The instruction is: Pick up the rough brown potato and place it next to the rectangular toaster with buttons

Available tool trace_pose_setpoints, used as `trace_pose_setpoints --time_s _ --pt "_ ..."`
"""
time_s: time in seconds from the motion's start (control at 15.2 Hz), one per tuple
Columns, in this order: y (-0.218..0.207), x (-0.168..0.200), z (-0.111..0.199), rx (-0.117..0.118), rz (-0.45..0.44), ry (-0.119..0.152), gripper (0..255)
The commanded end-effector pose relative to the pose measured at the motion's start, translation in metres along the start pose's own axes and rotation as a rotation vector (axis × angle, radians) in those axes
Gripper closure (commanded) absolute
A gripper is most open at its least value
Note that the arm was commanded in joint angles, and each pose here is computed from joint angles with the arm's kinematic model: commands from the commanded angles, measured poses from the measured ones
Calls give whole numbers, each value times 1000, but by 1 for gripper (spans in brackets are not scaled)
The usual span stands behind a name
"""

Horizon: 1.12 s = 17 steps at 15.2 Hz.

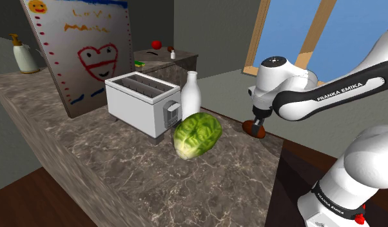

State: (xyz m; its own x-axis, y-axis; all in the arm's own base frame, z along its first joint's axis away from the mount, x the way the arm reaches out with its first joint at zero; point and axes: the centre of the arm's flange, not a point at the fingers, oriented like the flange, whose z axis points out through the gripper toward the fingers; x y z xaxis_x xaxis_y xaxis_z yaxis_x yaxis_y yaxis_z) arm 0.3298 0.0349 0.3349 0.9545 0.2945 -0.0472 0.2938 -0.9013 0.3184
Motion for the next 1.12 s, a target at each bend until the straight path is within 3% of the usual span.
trace_pose_setpoints --time_s 0.0,0.53,0.59,1.06 --pt "0 -1 10 0 0 1 0" --pt "0 -1 13 0 0 1 0" --pt "0 -1 13 0 0 1 255" --pt "0 -1 13 0 0 1 255"
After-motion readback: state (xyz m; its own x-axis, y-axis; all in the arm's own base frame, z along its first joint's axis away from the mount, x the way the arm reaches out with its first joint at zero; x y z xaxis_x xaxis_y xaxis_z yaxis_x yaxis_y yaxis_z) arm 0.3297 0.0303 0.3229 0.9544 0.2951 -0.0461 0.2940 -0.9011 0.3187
